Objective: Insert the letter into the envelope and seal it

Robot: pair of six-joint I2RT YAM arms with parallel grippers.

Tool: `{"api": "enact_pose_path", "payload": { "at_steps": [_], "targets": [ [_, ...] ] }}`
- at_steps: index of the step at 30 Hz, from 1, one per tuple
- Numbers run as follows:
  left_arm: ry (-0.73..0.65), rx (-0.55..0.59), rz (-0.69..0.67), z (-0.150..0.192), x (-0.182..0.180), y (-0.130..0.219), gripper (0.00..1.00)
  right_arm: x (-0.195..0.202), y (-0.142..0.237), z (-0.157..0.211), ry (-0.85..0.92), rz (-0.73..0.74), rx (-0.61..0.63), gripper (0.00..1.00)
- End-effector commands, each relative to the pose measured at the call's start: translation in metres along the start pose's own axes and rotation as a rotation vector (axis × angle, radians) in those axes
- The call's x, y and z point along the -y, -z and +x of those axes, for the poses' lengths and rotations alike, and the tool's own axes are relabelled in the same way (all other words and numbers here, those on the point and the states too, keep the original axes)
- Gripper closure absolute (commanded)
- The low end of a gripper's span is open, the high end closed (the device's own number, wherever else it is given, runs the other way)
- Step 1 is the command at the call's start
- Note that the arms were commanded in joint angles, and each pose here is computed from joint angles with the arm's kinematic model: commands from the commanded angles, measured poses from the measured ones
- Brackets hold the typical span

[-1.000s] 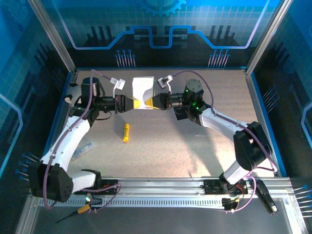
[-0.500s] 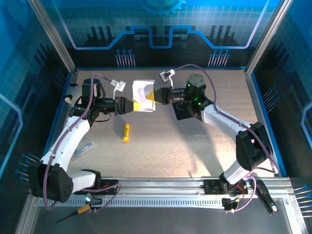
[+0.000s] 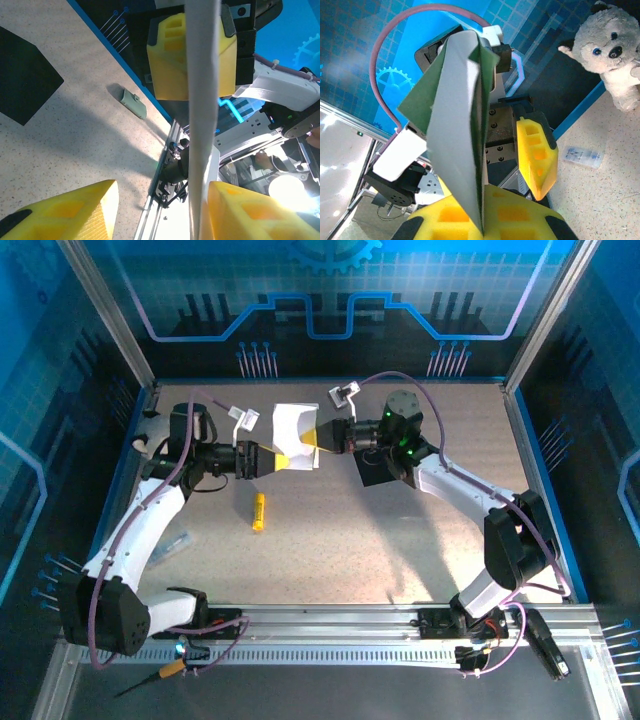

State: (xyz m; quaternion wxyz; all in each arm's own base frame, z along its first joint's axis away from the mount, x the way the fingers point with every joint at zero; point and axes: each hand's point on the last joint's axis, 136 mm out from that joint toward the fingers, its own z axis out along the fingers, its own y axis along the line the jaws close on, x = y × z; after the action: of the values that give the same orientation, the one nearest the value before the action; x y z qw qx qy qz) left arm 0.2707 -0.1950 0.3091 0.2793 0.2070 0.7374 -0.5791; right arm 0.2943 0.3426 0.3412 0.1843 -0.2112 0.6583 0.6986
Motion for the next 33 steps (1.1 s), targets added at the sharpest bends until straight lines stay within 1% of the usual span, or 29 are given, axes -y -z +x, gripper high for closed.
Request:
{"api": "enact_pose_path", "payload": {
  "at_steps": [1,2,3,4,5,6,10,11,12,15,19,20,21,22,23,24,25,26,29,30,31,32,33],
  "targets": [
    [-0.073,0.024,0.004,-0.015,0.015,0.007,0.50,-0.011,0.007,0.004,0.029,-0.011,-0.013,1.00],
    [-0.077,0.025,0.005,-0.017,0.016,0.007,0.52,-0.011,0.007,0.006,0.029,-0.010,-0.016,1.00],
    [-0.079,0.028,0.005,-0.019,0.015,0.007,0.59,-0.010,0.008,0.007,0.028,-0.009,-0.016,1.00],
    [-0.079,0.026,0.011,-0.020,0.016,0.007,0.74,-0.009,0.008,0.008,0.025,-0.007,-0.016,1.00],
    [-0.080,0.025,0.019,-0.021,0.017,0.007,0.93,-0.009,0.009,0.009,0.025,-0.005,-0.014,1.00],
    [-0.079,0.023,0.026,-0.020,0.018,0.007,1.00,-0.009,0.009,0.009,0.025,-0.005,-0.013,1.00],
    [-0.087,0.027,0.022,-0.020,0.020,0.008,1.00,-0.011,0.010,0.008,0.029,-0.009,-0.011,1.00],
    [-0.089,0.034,0.008,-0.021,0.019,0.009,0.92,-0.011,0.010,0.008,0.029,-0.011,-0.012,1.00],
    [-0.092,0.038,-0.001,-0.022,0.018,0.009,0.80,-0.012,0.010,0.007,0.030,-0.012,-0.012,1.00],
    [-0.100,0.045,-0.003,-0.025,0.019,0.010,0.58,-0.012,0.009,0.009,0.025,-0.017,-0.021,1.00],
    [-0.116,0.055,-0.006,-0.033,0.019,0.011,0.45,-0.013,0.008,0.017,0.016,-0.026,-0.042,1.00],
    [-0.119,0.055,-0.004,-0.036,0.019,0.011,0.45,-0.013,0.007,0.020,0.011,-0.028,-0.049,1.00],
    [-0.119,0.054,-0.002,-0.037,0.019,0.011,0.48,-0.013,0.007,0.021,0.008,-0.029,-0.052,1.00],
    [-0.121,0.053,0.002,-0.039,0.019,0.010,0.55,-0.013,0.007,0.024,0.007,-0.032,-0.059,1.00],
    [-0.121,0.051,0.005,-0.041,0.018,0.010,0.63,-0.013,0.006,0.026,0.004,-0.033,-0.064,1.00],
    [-0.121,0.052,0.004,-0.043,0.017,0.010,0.80,-0.013,0.005,0.029,0.000,-0.034,-0.070,1.00],
    [-0.125,0.053,0.003,-0.044,0.017,0.010,0.93,-0.013,0.004,0.031,-0.003,-0.035,-0.073,1.00],
    [-0.126,0.054,0.003,-0.045,0.016,0.009,1.00,-0.013,0.004,0.033,-0.005,-0.035,-0.076,1.00],
    [-0.134,0.054,0.008,-0.048,0.017,0.009,1.00,-0.012,0.002,0.038,-0.012,-0.036,-0.085,1.00],
    [-0.132,0.055,0.005,-0.048,0.016,0.009,0.92,-0.012,0.002,0.039,-0.012,-0.038,-0.088,1.00],
    [-0.135,0.056,0.003,-0.049,0.016,0.009,0.79,-0.012,0.001,0.040,-0.014,-0.038,-0.089,1.00],
    [-0.135,0.057,0.003,-0.050,0.016,0.009,0.68,-0.012,0.001,0.041,-0.016,-0.039,-0.092,1.00],
    [-0.136,0.057,0.003,-0.050,0.015,0.009,0.60,-0.013,0.000,0.042,-0.015,-0.041,-0.096,1.00]
  ]
}}
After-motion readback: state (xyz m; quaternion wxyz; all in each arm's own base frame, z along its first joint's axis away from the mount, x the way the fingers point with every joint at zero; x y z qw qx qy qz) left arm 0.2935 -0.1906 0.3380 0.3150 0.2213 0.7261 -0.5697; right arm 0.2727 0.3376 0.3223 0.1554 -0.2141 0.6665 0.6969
